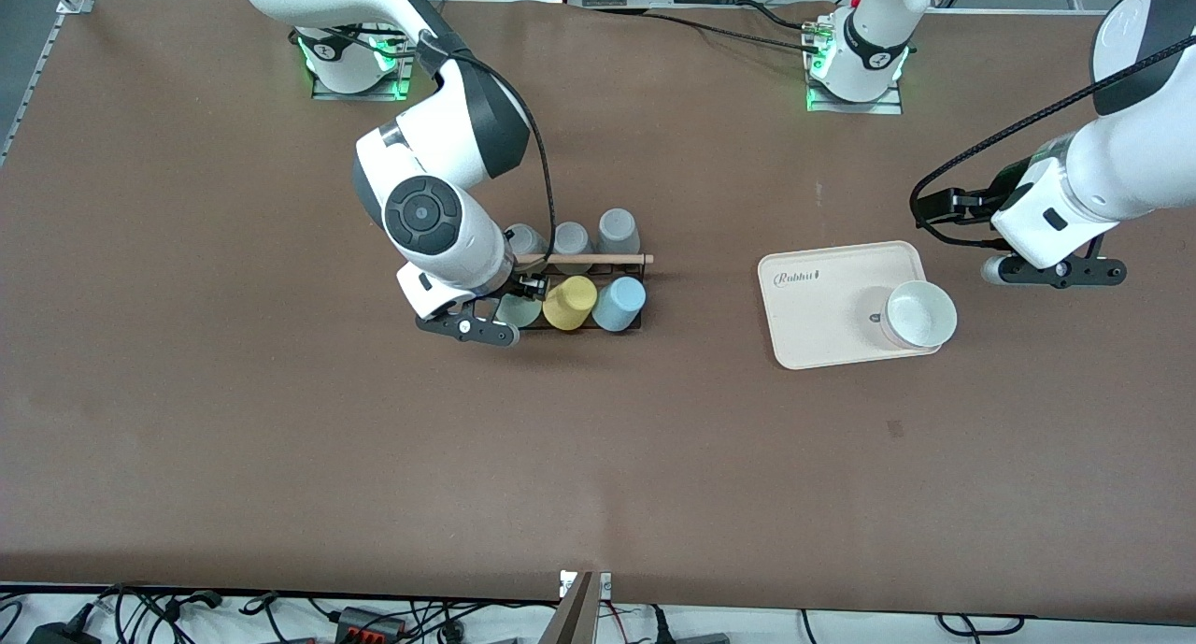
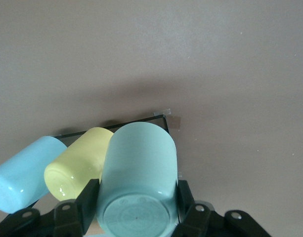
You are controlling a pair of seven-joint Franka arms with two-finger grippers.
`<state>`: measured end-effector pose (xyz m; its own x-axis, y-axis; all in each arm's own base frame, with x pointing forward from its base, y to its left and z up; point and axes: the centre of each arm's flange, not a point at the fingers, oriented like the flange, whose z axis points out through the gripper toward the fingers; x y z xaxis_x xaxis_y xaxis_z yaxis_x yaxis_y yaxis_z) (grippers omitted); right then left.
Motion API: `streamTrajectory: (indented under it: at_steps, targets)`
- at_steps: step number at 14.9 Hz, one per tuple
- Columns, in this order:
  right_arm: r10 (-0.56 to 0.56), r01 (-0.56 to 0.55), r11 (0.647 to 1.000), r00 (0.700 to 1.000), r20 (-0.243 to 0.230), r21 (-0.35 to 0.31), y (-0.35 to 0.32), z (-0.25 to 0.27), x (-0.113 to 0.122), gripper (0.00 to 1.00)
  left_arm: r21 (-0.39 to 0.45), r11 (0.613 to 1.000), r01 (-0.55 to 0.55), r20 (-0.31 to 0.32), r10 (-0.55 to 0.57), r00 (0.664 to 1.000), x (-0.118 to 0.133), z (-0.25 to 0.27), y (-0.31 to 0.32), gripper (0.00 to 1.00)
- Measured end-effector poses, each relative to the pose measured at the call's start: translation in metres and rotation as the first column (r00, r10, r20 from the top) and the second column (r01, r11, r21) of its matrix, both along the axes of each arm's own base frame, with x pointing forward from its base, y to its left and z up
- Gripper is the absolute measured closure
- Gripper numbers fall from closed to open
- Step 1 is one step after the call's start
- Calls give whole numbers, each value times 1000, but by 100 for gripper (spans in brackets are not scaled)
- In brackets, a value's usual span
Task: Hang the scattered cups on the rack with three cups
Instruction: 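Hang the pale green cup on the rack beside the yellow cup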
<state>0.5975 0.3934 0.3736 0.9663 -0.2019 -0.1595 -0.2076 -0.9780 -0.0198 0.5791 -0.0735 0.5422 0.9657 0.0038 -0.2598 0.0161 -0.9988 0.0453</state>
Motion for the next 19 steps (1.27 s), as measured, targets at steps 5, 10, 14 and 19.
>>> streamTrajectory:
  at_steps: [5, 10, 14, 19]
  targets:
    - [6, -6, 1000, 1000, -16, -9, 5, -18, -1, 31, 0, 1000, 0, 0, 0, 1000, 0, 0, 0, 0]
    - [3, -4, 1000, 1000, -24, -14, 7, -38, 1, 31, 0, 1000, 0, 0, 0, 1000, 0, 0, 0, 0]
    - [1, -1, 1000, 999, -41, -9, 11, -58, 1, 31, 0, 1000, -1, -1, 1, 1000, 0, 0, 1, 0]
    - [2, -2, 1000, 998, -57, 0, 17, -69, -2, 31, -1, 1000, 3, -1, -3, 1000, 0, 0, 1, 0]
